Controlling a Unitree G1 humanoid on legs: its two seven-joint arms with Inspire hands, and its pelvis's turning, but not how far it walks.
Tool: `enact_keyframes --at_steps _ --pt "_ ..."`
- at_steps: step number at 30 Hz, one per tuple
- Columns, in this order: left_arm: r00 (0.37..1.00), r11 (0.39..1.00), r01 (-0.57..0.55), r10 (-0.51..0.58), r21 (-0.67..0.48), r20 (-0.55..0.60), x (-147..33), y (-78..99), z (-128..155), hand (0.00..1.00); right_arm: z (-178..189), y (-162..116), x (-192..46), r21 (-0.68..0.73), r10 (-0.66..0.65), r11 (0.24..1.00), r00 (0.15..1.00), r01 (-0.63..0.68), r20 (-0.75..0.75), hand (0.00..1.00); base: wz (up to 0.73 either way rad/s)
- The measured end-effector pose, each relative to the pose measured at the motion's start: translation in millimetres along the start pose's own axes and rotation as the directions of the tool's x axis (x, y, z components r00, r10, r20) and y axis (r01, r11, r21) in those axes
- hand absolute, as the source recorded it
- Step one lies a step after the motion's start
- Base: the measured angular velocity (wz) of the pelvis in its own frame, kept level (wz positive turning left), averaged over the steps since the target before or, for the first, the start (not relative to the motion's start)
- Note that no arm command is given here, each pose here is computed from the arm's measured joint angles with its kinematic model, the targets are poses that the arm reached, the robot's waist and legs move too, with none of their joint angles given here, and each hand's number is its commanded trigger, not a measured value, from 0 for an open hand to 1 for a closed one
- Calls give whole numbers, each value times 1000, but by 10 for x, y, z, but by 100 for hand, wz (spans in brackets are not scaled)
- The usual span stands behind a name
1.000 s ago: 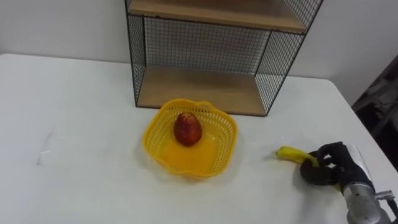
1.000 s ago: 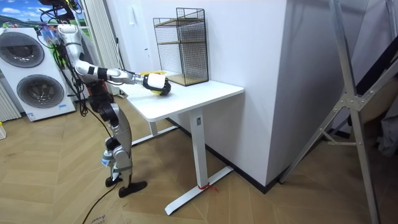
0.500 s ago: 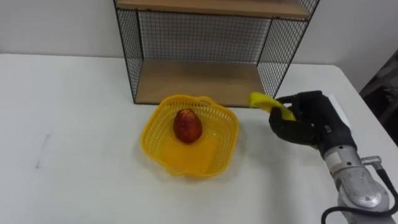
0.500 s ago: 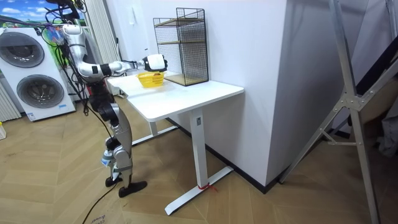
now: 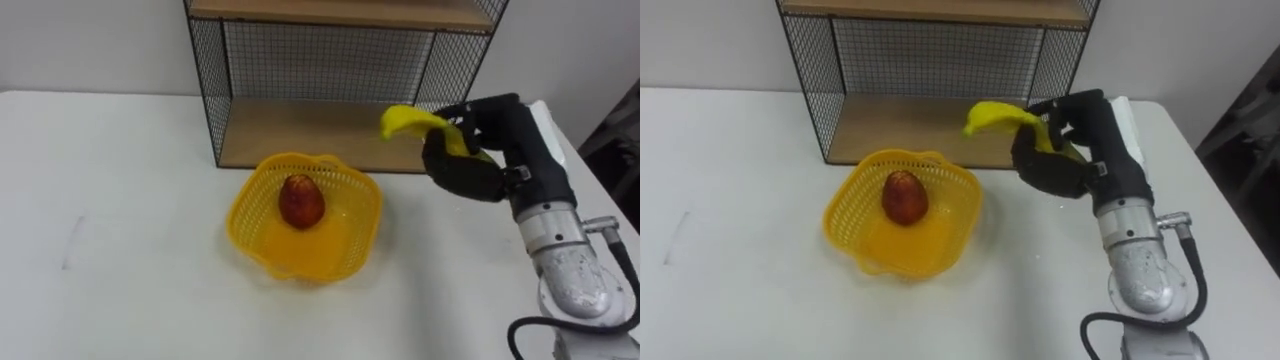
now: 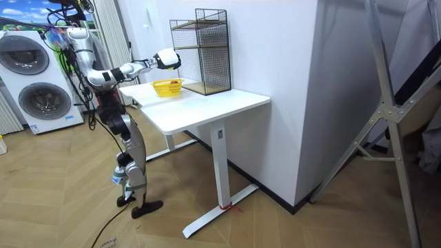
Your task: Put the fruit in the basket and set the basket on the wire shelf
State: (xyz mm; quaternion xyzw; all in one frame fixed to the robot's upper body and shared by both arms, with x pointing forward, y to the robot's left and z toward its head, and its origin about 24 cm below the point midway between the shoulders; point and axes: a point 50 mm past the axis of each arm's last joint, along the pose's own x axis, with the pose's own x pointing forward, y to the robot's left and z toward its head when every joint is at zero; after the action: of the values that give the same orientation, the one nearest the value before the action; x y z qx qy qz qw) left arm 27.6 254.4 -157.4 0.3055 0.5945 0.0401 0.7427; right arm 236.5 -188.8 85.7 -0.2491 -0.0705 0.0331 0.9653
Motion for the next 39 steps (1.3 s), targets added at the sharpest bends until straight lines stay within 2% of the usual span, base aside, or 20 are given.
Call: enact_keyframes --at_steps 10,15,16,17,18,32,39 --pt "999 994 38 -42 106 34 22 -56 100 0 131 397 18 8 294 956 954 -295 59 100 -1" --pt "999 993 48 -50 110 17 19 -74 61 0 124 542 -8 20 380 924 923 -381 55 100 3" --pt "999 993 49 -51 106 16 18 -75 58 0 130 568 -14 21 396 917 916 -398 57 87 0" --pt "998 993 52 -54 101 18 18 -79 68 0 134 586 -18 22 409 911 911 -411 59 36 0" --pt "998 993 54 -57 105 20 17 -84 72 0 135 592 -20 22 414 909 908 -416 60 0 0" --pt "997 993 59 -64 105 39 26 -74 133 0 130 612 -28 19 441 896 896 -443 57 0 0" --pt "997 993 52 -58 102 57 28 -60 177 0 139 647 -25 -35 446 895 894 -445 43 0 1"
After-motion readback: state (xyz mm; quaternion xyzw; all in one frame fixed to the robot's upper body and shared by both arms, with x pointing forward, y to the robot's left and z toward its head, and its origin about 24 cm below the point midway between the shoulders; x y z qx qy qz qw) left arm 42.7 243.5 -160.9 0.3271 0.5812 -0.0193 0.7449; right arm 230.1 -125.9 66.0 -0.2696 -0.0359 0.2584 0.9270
